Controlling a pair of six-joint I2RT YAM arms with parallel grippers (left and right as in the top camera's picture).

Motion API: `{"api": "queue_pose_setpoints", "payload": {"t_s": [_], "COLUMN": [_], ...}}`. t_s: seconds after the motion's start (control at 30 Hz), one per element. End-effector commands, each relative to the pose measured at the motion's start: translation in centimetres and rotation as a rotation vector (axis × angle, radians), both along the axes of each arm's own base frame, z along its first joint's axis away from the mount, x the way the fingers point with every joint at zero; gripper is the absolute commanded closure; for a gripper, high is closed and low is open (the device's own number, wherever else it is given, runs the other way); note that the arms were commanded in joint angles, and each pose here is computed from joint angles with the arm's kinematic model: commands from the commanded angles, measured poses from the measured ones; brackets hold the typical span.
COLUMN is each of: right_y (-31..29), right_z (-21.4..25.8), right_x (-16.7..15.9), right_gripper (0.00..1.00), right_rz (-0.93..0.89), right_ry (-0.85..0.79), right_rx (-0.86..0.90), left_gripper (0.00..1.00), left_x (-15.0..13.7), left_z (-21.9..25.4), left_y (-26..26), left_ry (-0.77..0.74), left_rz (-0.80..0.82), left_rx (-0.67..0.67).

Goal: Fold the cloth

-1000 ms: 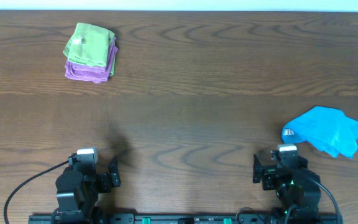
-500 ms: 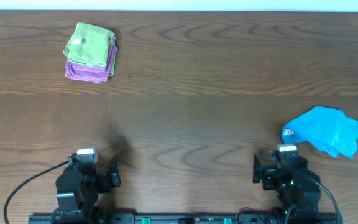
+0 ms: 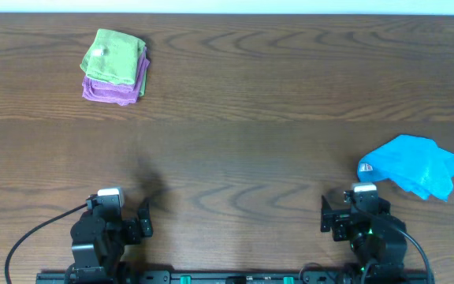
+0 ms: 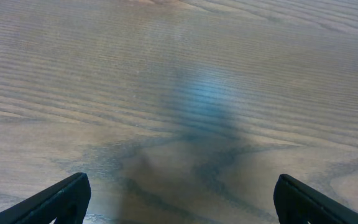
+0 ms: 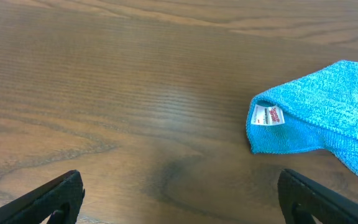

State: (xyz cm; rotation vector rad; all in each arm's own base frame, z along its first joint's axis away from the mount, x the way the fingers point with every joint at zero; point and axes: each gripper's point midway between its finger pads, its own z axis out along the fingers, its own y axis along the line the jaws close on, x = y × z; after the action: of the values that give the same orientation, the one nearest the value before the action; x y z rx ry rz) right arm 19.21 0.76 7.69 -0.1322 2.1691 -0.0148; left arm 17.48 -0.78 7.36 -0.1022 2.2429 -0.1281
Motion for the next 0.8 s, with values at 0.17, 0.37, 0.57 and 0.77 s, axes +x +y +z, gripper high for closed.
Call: {"api": "queue_pose_setpoints", "payload": {"t_s": [0.17, 0.37, 0.57, 0.77], "right_y": [-0.3, -0.3, -0.4, -1.6], "right_z": [-0.3, -0.3, 0.3, 3.2], "right_x": [0.0, 0.0, 0.1, 0.5], "right_gripper": [0.01, 0.01, 0.01, 0.01], "right_rz": [-0.005, -0.005, -0.019, -0.121], "right_ry": [-0.001, -0.001, 0.005, 0.05], "right_rx": [-0.014, -0.013, -0.011, 0.025], "left_gripper": [0.05, 0.05, 0.05, 0.05], "left_x": [-1.0, -1.0, -1.0, -1.0], "left_z": [-1.4, -1.4, -1.4, -1.4], "left_y": [0.1, 0.1, 0.1, 0.1], "left_ry": [0.061, 0.061, 0.061, 0.061], "left_rz": [-0.013, -0.013, -0.013, -0.013], "left_rx": [0.024, 0.024, 0.024, 0.024]}}
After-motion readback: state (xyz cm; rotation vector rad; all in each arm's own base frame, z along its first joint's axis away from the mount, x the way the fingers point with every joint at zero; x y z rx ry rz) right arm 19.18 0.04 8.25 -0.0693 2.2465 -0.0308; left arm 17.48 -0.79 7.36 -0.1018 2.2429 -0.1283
